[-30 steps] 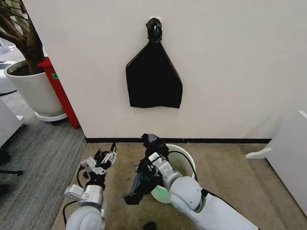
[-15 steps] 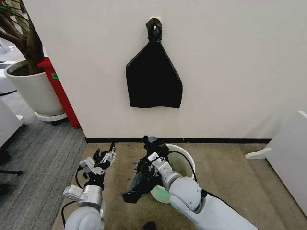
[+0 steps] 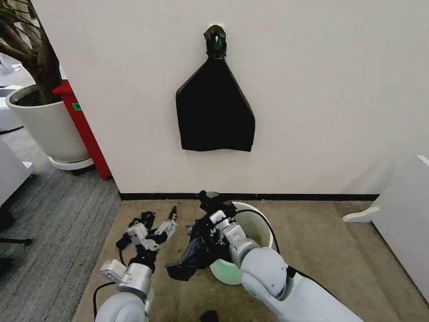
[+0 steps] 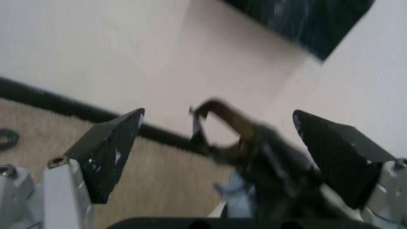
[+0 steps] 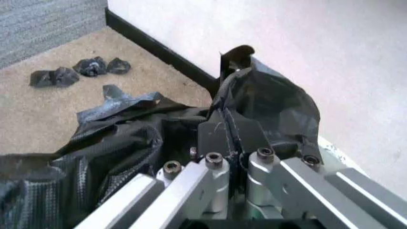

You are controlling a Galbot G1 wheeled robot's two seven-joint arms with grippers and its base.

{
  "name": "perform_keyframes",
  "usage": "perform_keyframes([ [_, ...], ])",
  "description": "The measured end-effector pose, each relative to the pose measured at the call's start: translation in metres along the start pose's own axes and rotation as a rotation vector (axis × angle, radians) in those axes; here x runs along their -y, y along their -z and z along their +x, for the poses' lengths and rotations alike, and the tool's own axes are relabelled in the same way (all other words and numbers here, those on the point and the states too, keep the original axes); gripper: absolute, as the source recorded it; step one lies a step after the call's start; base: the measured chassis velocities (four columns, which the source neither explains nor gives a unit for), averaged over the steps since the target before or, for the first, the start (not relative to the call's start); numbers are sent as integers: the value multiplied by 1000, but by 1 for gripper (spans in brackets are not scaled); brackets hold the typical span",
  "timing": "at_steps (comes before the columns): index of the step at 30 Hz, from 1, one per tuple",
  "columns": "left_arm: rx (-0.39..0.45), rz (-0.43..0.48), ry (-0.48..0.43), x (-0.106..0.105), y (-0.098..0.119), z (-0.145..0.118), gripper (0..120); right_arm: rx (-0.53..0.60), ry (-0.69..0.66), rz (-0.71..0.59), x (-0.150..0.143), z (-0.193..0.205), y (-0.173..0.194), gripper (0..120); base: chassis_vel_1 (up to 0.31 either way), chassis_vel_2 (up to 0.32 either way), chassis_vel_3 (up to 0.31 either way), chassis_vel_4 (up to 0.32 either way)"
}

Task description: Place the garbage bag over the trash bin.

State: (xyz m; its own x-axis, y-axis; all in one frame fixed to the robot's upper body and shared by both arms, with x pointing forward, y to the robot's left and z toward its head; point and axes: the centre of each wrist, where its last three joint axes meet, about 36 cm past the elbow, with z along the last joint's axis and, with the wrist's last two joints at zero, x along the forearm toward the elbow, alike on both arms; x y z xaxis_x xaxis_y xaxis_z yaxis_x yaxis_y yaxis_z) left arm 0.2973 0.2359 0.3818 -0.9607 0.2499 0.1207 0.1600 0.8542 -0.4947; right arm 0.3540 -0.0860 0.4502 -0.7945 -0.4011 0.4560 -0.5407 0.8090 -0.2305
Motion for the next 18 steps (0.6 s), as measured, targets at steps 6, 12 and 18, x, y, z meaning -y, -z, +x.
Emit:
perform_keyframes([
  [6, -80, -71, 1, -15, 6, -4, 91, 7, -1, 2, 0, 5, 0, 0, 0, 0, 0, 0],
  [12, -100, -88, -14, -21, 12, -13, 91, 18, 1, 5, -1, 9, 2, 0, 0, 0, 0, 0],
  [18, -139, -57, -55, -10, 4, -17, 91, 19, 9, 10, -5, 6, 2, 0, 0, 0, 0, 0],
])
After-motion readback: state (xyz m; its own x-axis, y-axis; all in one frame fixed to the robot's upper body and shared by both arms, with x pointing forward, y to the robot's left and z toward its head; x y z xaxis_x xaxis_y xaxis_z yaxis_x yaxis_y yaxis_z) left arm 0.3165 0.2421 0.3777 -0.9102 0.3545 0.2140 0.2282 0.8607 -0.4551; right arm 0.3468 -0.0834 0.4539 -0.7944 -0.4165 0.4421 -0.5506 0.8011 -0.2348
